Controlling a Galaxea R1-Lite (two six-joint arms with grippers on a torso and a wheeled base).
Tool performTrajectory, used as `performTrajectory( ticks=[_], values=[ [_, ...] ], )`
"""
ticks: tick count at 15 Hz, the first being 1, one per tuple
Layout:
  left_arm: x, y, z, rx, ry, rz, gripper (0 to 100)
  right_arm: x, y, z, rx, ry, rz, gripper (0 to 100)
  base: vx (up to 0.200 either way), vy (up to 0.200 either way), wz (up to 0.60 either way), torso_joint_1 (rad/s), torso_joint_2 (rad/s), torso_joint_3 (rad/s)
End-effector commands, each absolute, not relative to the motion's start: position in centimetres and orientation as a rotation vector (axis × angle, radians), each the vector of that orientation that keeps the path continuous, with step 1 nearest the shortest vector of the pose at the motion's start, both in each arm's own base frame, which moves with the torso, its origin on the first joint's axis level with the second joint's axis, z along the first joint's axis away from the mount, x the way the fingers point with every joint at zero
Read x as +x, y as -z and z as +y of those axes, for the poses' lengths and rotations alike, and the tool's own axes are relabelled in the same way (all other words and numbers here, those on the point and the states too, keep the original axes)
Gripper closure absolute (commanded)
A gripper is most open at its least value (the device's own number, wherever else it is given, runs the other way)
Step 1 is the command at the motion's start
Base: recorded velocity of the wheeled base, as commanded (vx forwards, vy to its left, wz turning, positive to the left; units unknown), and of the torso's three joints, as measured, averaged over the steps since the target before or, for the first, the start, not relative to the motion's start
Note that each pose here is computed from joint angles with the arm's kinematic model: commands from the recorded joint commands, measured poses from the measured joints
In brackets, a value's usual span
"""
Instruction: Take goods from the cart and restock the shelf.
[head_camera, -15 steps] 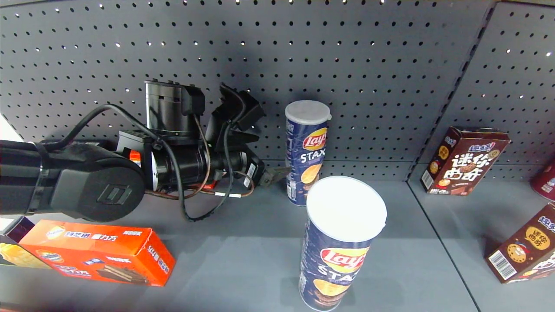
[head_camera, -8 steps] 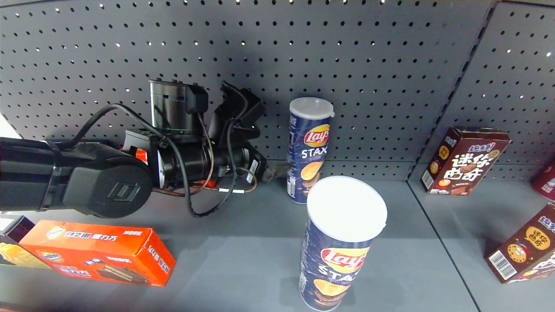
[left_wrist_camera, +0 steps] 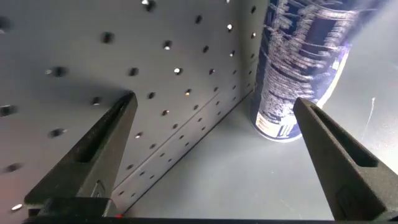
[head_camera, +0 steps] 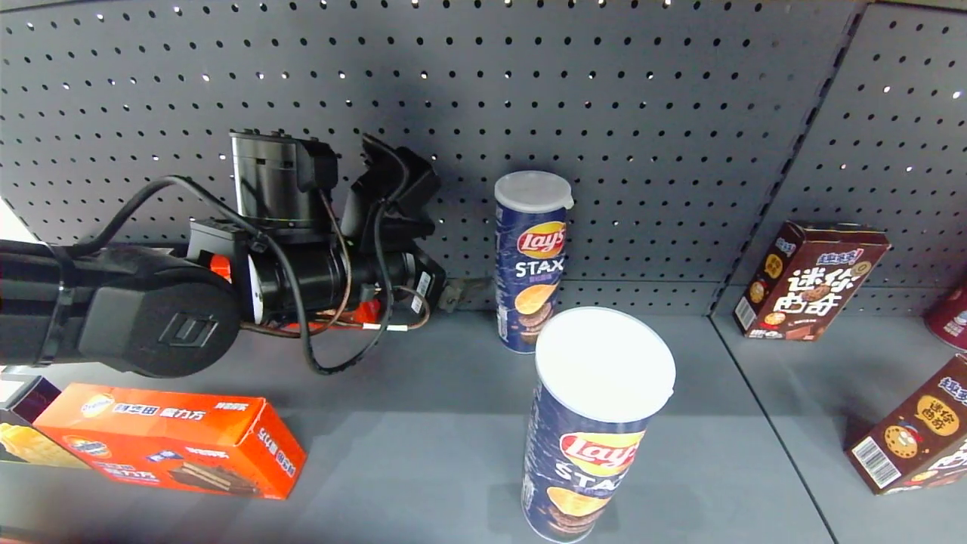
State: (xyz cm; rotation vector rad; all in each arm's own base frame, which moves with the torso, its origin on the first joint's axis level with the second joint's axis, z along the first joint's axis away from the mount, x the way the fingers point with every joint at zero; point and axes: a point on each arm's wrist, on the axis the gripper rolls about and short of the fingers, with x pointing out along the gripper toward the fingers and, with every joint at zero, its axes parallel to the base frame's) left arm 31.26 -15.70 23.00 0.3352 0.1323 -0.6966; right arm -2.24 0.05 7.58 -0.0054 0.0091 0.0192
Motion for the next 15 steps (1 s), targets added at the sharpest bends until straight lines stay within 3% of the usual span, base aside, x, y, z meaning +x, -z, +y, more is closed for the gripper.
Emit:
performTrajectory(
  ticks=[1,6,11,15],
  values=[
    [30.1,-24.3,-15.1,0.332,0.689,0.097,0,-2.2,-7.6,0.0,-0.006,-0.018,0.011,0,0.0,0.0,0.0,0.0,0.0,0.0],
    [25.3,-26.5,-13.2,0.327,0.638,0.048,0,-2.2,-7.6,0.0,-0.006,-0.022,0.011,0,0.0,0.0,0.0,0.0,0.0,0.0],
    [17.9,-28.8,-10.5,0.315,0.456,-0.053,0,-2.2,-7.6,0.1,-0.006,-0.02,0.011,0,0.0,0.0,0.0,0.0,0.0,0.0],
    [11.8,-28.4,-6.9,0.294,0.305,-0.11,0,-2.2,-7.6,0.1,-0.006,-0.02,0.011,0,0.0,0.0,0.0,0.0,0.0,0.0]
  ],
)
